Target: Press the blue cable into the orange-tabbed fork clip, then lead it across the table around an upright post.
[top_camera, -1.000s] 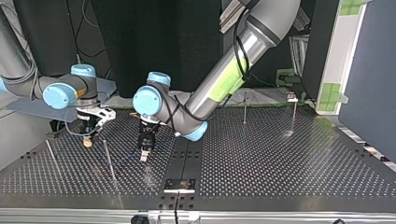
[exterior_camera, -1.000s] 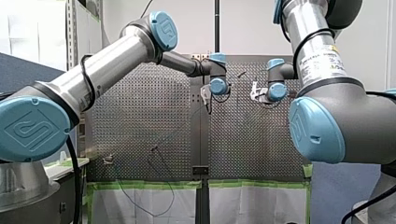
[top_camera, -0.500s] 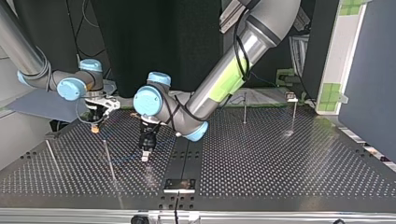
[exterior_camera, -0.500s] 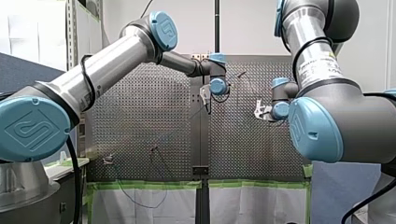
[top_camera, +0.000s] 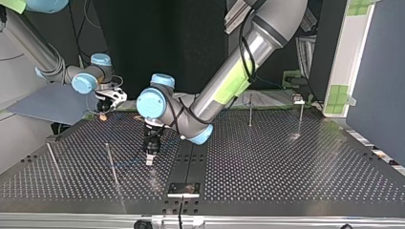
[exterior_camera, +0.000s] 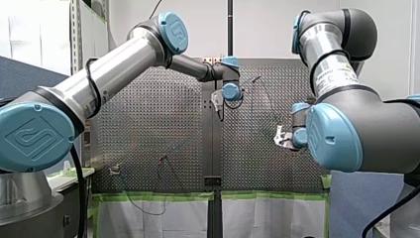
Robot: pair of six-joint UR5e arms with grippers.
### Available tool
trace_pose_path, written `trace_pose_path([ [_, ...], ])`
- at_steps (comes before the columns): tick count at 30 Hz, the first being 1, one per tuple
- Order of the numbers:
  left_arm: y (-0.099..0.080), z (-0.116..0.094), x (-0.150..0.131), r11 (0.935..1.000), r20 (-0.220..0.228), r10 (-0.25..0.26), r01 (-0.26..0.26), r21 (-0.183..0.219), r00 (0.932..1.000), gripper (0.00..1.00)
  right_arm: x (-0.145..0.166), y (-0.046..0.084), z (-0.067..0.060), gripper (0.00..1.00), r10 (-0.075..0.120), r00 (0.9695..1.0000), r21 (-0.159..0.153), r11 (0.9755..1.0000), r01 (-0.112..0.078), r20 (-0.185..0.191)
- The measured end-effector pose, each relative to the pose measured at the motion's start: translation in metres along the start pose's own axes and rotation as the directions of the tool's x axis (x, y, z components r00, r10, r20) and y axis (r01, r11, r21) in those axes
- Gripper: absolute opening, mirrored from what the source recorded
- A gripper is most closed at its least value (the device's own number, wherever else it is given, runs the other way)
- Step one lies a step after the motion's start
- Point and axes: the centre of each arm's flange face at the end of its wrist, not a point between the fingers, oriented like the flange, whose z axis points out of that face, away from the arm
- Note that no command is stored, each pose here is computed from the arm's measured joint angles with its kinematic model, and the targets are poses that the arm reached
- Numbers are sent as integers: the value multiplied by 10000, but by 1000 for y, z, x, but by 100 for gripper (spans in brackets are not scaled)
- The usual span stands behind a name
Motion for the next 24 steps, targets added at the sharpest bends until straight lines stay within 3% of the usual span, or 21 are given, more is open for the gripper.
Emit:
trace_pose_path([
  [7, 3, 1, -1, 10000, 12, 2, -2, -40, 10000, 100, -32, 20, 8, 0, 174, 9998, -399, 9991, -174, -2],
  [15, 5, 3, -2, 10000, 25, 5, -5, -85, 10000, 100, -69, 39, 18, 0, 89, 9999, -721, 9974, -93, -53],
  [24, 7, 3, -1, 9999, 27, 14, -13, -169, 10000, 100, -109, 60, 25, 0, 122, 9999, -961, 9953, -118, 43],
])
